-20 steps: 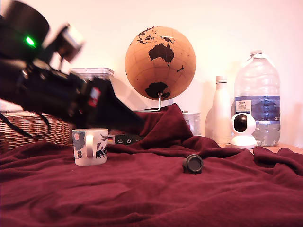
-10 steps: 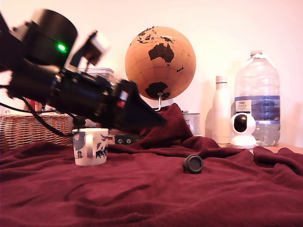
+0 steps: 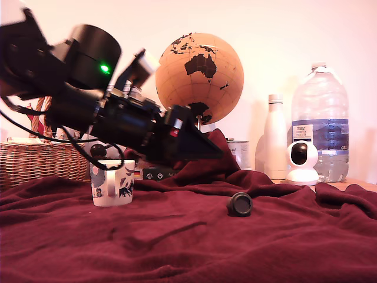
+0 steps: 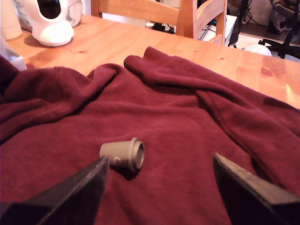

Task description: Pick up the coffee capsules on the table and drop them inside the coffee cup

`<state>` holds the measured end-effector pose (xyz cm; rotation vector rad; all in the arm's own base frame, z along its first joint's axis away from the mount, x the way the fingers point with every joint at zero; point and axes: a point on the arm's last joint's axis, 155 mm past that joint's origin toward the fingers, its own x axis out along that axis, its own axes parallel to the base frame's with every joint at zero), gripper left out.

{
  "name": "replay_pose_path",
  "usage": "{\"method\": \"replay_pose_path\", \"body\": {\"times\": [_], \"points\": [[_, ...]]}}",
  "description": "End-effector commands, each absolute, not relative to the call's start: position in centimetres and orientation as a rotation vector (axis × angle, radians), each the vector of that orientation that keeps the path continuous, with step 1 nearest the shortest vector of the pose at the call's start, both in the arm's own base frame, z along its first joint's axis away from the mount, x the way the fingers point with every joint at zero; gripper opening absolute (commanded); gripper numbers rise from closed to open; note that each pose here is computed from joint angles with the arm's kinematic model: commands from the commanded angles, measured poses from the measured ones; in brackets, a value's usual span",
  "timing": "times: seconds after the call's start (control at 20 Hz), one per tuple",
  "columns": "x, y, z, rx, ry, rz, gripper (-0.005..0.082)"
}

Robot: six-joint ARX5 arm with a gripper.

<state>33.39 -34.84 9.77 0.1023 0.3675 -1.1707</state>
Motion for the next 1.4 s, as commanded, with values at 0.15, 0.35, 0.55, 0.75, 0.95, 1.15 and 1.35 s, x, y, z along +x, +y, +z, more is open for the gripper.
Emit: {"method": "replay_pose_path", "body": {"times": [0.15, 0.35, 0.55, 0.75, 0.95, 1.15, 1.35], "points": [[34.3, -36.2, 8.8, 0.101, 0.396, -1.184, 0.0641], [35.1, -37.0, 8.1, 0.103, 0.415, -1.188, 0.0641], [35.5, -37.4, 7.8, 0.104, 0.426, -1.189, 0.0641], [35.9, -37.7, 8.3, 0.104, 0.415, -1.189, 0.0641], [36.2, -38.1, 7.1, 0.105, 0.461, -1.189, 0.0641], [37.0, -38.8, 6.6, 0.107, 0.478, -1.189, 0.0641], [37.8, -39.4, 5.9, 0.106, 0.511, -1.190, 0.0641]]}}
